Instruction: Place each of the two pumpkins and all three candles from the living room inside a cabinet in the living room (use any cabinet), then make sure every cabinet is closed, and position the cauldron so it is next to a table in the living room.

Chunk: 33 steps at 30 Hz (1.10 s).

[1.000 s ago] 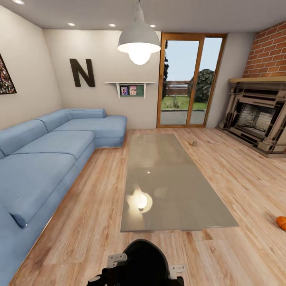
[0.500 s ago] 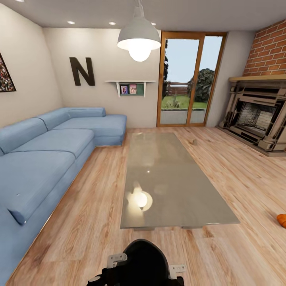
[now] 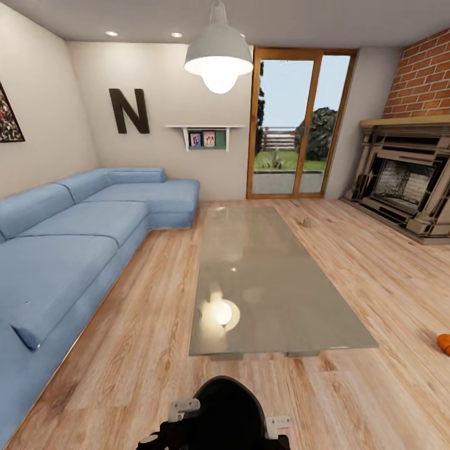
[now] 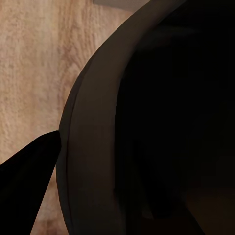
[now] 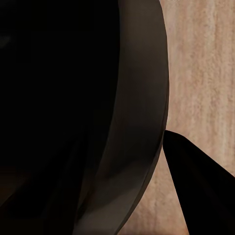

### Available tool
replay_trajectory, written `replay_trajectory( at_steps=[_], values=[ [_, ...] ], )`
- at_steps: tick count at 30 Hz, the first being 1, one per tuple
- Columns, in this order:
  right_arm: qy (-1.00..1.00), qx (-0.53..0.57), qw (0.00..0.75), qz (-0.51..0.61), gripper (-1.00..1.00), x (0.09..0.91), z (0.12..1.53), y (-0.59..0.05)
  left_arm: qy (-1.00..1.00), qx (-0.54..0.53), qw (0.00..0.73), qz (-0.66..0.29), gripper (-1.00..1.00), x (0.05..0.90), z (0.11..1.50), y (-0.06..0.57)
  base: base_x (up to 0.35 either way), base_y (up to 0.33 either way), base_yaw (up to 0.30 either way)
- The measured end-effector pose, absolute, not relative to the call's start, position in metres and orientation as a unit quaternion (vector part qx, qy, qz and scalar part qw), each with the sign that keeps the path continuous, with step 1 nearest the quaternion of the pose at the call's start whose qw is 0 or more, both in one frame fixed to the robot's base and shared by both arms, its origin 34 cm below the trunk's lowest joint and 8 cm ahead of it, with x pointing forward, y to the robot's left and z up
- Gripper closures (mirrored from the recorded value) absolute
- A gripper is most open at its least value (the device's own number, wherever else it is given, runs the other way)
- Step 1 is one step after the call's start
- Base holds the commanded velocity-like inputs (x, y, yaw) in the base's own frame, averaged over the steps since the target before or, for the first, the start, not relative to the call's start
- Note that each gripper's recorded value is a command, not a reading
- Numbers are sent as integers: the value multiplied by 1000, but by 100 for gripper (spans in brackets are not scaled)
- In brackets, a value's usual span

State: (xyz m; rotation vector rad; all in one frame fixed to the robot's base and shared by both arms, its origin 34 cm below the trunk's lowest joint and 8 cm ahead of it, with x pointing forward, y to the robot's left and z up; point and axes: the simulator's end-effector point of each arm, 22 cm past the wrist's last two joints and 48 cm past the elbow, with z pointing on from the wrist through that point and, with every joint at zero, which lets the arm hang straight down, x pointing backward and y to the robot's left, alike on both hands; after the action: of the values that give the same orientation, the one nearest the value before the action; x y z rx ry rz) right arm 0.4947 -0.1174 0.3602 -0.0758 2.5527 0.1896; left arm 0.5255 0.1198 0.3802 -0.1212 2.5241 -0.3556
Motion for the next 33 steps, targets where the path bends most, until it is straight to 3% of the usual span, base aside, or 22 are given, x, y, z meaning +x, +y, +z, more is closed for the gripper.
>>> replay_trajectory(
  at_steps=[33],
  values=[
    [955, -29, 287, 71, 100, 490, 333, -117, 946, -46, 291, -134, 100, 520, 353, 120, 26, 0, 0]
  ],
)
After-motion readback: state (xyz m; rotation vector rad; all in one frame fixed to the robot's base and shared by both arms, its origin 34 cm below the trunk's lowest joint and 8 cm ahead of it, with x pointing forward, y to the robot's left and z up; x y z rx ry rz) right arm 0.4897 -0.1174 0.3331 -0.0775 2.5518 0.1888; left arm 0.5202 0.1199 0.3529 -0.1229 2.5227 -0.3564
